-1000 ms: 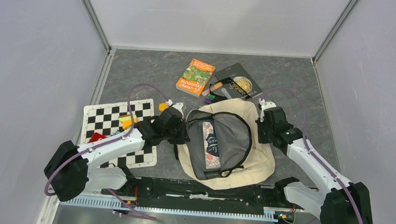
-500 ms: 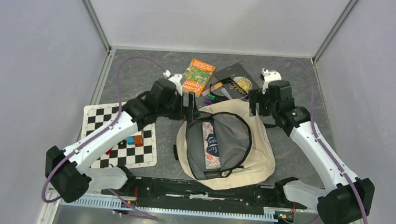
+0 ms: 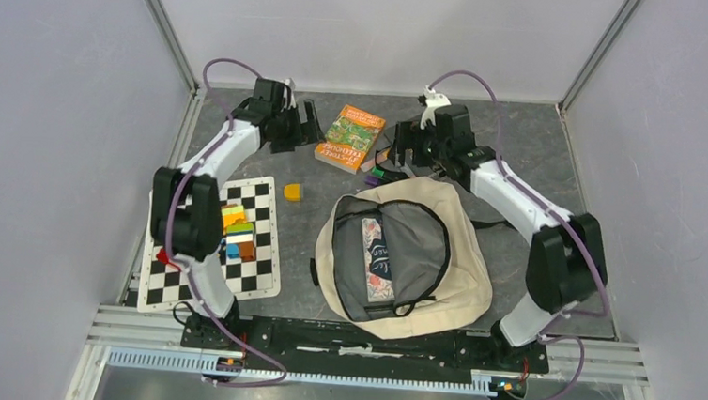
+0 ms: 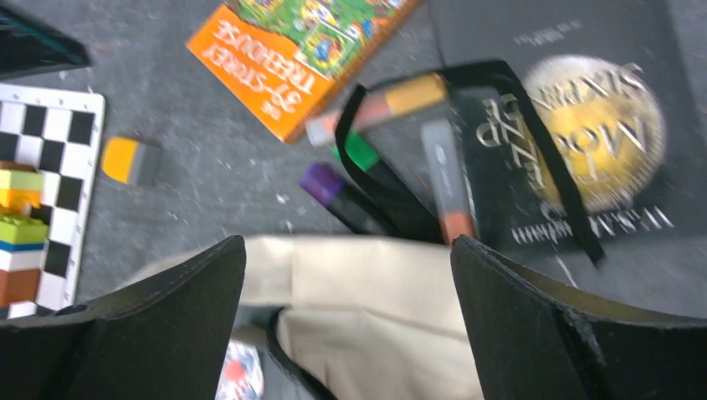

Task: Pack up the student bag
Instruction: Adjust the student bag at the center of the board, then pick up the book from the center of the board.

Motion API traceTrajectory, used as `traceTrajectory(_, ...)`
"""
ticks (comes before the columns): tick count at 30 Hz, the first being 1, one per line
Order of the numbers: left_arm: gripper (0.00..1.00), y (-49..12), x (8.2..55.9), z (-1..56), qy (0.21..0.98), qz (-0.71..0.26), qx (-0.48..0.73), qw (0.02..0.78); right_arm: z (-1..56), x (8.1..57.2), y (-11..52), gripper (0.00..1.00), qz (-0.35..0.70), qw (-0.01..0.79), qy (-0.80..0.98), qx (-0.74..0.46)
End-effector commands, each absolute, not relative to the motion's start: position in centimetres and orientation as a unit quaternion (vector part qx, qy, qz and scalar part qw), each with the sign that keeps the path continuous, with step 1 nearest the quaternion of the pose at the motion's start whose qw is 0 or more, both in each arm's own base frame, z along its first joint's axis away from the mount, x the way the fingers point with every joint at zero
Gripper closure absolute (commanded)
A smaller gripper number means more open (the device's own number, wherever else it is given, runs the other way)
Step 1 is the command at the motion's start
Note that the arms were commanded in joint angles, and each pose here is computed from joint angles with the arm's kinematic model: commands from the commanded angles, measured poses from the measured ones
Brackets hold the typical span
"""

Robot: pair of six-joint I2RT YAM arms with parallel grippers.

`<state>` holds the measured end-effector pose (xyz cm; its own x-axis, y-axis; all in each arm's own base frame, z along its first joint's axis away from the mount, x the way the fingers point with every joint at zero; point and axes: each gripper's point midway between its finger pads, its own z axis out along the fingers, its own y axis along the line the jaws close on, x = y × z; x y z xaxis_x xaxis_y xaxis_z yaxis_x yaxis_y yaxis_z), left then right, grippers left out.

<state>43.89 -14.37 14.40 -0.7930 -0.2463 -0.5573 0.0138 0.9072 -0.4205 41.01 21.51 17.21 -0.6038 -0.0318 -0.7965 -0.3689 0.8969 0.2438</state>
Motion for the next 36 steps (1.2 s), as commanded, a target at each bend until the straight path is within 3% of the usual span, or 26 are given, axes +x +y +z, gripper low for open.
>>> traceTrajectory(1,0.00,-15.4,49.7,15.7,0.900,-0.233,-0.039,0.367,19.0,45.1,25.6,0.04,0.255,0.458,0.846,-0.101)
traceTrajectory(8,0.00,-16.0,54.5,11.4,0.905,-0.227,-0.050,0.356,15.7,49.9,30.2,0.13,0.316,0.431,0.840,-0.098)
traceTrajectory(16,0.00,-17.1,55.7,9.1,0.901,-0.245,-0.048,0.354,11.1,53.2,32.6,0.20,0.347,0.412,0.841,-0.061)
traceTrajectory(21,0.01,-18.5,54.8,7.2,0.907,-0.265,-0.042,0.325,8.2,54.4,32.9,0.26,0.336,0.395,0.854,-0.043)
traceTrajectory(28,0.04,-21.3,52.6,6.9,0.905,-0.295,-0.019,0.306,4.4,54.5,31.7,0.26,0.289,0.382,0.877,-0.042)
traceTrajectory(36,0.06,-22.4,47.6,7.7,0.904,-0.309,-0.028,0.295,2.3,52.4,35.4,0.26,0.307,0.344,0.879,-0.118)
